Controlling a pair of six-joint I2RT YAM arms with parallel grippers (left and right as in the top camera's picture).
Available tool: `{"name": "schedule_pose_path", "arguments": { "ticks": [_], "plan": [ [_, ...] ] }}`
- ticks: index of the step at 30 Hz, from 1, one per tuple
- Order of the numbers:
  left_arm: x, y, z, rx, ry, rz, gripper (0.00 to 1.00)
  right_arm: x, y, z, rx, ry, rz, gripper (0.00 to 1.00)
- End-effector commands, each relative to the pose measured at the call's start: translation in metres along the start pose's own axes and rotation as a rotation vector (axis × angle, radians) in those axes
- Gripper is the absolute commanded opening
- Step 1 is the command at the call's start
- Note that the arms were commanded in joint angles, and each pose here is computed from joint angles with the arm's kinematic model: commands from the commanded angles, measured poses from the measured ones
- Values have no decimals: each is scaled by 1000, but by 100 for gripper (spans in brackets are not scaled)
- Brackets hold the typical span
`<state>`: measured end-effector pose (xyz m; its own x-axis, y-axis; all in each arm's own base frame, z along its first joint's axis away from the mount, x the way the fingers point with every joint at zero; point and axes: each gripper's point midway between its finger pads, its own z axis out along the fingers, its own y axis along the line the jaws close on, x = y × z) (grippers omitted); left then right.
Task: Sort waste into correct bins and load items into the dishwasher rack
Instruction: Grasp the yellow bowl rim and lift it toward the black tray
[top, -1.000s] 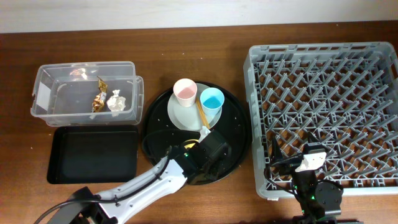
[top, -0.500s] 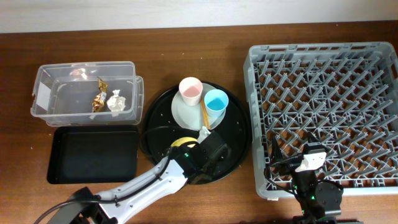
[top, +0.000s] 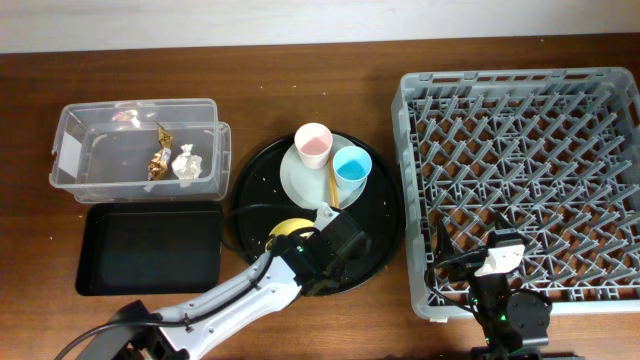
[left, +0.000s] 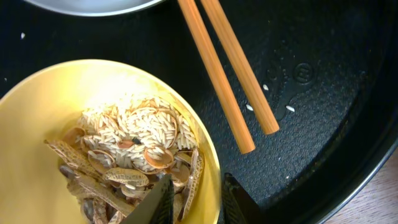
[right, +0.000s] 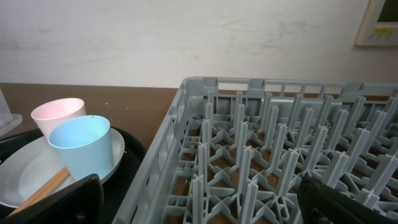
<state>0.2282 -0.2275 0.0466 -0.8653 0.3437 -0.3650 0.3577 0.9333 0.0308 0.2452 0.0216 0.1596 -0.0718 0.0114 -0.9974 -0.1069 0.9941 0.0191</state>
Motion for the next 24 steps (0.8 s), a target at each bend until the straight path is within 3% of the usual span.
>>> {"name": "schedule_pose_path", "arguments": {
  "ticks": [1, 24],
  "plan": [
    [-7, 0, -1, -7, -18, -67, 25, 3, 2, 0, -7, 3, -7, 98],
    [-13, -7, 11, 5, -31, -71, 25, 3, 2, 0, -7, 3, -7, 98]
  ]
}}
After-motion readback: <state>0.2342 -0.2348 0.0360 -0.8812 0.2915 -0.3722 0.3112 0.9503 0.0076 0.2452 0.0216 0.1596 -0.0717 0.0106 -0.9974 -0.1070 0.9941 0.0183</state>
